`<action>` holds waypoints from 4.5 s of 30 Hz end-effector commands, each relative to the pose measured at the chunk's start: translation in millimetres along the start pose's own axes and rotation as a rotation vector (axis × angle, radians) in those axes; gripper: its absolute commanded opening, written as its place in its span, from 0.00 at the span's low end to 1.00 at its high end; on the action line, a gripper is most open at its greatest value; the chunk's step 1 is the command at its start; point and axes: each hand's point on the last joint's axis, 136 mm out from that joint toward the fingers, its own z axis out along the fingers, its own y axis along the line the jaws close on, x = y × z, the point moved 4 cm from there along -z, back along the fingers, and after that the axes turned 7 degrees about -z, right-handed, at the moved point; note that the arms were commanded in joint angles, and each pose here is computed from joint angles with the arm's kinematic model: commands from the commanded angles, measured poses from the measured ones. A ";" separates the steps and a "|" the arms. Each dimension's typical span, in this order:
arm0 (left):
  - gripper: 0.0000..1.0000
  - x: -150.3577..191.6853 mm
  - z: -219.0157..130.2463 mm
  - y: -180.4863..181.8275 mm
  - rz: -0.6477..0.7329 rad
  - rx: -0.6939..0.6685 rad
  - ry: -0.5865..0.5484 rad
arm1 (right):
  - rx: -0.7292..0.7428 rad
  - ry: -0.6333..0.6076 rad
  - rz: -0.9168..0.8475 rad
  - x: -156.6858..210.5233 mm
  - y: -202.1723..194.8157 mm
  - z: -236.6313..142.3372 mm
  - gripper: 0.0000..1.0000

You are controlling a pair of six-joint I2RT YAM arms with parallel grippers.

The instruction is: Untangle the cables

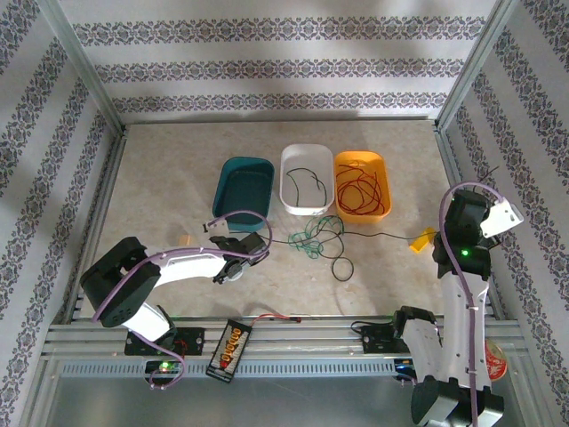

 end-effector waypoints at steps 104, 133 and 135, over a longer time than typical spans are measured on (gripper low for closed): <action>0.00 -6.5 -24.9 -115.6 0.000 0.670 0.112 | -0.905 -0.126 -0.432 -75.0 299.6 -146.2 0.00; 0.00 -6.5 -29.8 -120.7 0.038 0.675 0.120 | -0.723 0.529 -0.771 197.1 334.7 -50.1 0.47; 0.00 -6.3 -29.5 -120.9 0.040 0.674 0.119 | -0.736 0.502 -0.742 186.9 328.9 -55.0 0.50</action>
